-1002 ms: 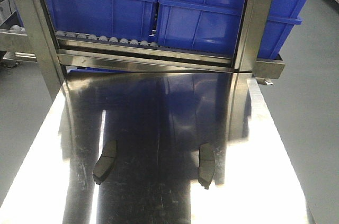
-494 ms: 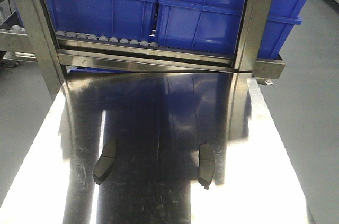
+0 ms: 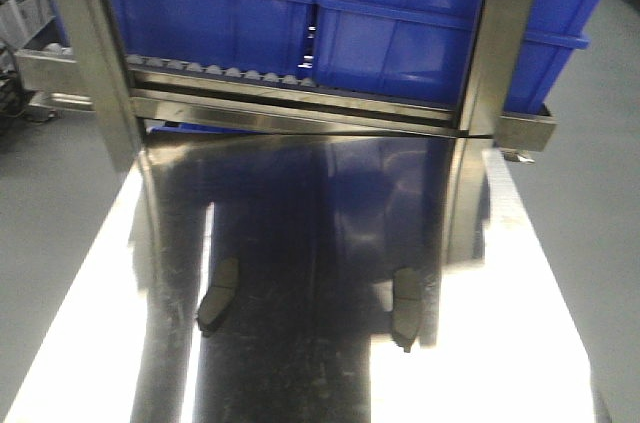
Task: Move and align brake pads A on conveyor
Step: 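Drive the base away from the table holding both brake pads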
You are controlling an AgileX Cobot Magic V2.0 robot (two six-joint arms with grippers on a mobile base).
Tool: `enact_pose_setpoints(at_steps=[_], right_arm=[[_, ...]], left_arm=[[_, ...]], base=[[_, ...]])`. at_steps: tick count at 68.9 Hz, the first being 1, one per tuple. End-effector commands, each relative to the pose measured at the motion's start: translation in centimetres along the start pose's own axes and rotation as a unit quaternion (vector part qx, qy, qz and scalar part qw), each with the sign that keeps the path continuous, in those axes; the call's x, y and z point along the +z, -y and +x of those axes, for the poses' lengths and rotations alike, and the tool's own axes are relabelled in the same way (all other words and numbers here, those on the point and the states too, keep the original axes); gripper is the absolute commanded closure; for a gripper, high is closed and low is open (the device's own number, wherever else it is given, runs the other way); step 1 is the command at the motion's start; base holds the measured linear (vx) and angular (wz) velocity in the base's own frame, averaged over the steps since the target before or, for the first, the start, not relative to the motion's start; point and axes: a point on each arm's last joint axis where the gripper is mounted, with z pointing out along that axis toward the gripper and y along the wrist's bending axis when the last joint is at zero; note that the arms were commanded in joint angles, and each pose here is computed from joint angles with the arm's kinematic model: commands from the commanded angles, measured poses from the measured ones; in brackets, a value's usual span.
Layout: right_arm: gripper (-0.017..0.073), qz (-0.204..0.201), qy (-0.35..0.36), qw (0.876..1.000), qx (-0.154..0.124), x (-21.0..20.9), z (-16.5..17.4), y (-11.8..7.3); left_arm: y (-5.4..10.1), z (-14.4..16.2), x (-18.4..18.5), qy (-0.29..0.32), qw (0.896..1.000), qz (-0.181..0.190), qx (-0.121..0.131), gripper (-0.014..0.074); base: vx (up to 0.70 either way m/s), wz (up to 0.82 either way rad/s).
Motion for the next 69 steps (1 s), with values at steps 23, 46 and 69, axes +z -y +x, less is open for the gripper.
enact_pose_setpoints(at_steps=[23,46,69], right_arm=[[0.0570,-0.002,0.059,0.998,-0.005,-0.24,-1.73,-0.11],[0.0570,-0.002,0.059,0.998,-0.005,-0.24,-1.73,-0.11],[0.0570,-0.003,0.059,0.998,-0.005,-0.24,-1.73,-0.11]], left_arm=[[0.09,-1.58,-0.44,0.054,0.999,0.003,-0.006,0.0600],[0.09,-1.58,-0.44,0.054,0.999,0.003,-0.006,0.0600],[0.09,-1.58,-0.45,0.054,0.998,0.003,-0.006,0.0600]], base=[[-0.11,0.64],[-0.19,0.89],[-0.22,0.85]])
